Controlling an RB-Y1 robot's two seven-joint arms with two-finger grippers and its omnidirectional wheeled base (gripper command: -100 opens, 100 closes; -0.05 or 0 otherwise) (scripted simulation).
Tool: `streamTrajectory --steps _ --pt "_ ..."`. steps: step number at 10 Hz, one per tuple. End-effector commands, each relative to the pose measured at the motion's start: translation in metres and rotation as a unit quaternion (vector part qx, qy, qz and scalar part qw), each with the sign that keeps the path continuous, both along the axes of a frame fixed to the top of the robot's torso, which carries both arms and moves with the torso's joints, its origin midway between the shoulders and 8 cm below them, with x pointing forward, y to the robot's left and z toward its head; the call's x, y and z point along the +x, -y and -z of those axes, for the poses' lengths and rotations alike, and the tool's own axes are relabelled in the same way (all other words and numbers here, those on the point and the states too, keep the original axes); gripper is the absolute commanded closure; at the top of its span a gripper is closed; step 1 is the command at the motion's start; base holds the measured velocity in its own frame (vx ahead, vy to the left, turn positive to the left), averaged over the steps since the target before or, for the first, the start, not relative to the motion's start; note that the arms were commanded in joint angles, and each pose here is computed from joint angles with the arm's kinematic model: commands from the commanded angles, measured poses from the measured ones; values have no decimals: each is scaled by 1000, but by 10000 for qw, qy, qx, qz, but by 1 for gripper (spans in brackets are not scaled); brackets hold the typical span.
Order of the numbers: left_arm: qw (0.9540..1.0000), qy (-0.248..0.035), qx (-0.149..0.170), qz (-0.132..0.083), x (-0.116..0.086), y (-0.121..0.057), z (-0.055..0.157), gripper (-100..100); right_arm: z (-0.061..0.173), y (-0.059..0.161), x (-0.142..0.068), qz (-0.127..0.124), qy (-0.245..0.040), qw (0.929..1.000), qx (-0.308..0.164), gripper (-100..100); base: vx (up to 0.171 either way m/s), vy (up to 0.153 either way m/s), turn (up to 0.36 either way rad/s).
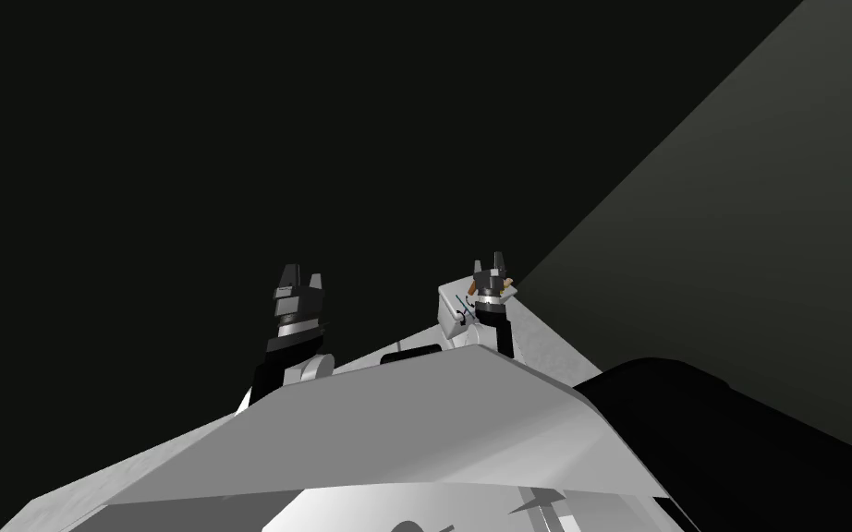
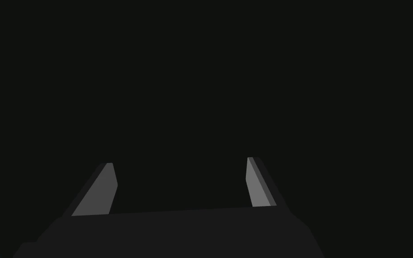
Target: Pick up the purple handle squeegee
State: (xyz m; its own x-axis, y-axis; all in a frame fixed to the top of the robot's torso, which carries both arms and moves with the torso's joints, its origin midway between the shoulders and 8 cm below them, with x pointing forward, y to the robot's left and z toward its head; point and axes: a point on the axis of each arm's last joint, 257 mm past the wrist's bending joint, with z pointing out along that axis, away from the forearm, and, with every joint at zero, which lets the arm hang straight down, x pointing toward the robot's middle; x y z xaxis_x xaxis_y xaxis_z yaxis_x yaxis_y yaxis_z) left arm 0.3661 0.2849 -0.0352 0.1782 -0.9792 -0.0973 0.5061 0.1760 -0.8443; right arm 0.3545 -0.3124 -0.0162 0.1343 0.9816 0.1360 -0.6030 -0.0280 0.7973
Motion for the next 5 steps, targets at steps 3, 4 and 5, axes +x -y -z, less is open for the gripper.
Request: streamTrajectory --steps 3,4,5 --pt "10000 0 0 0 0 0 0 0 2 -10 3 -229 -110 9990 -379 -100 -23 -13 22" --pt "10000 0 0 0 0 0 0 0 5 -15 4 -339 -179 9979 -529 -100 -40 -24 34" --pt "10000 0 0 0 0 0 0 0 5 -16 4 -372 -191 9974 -591 -100 -37 -19 21"
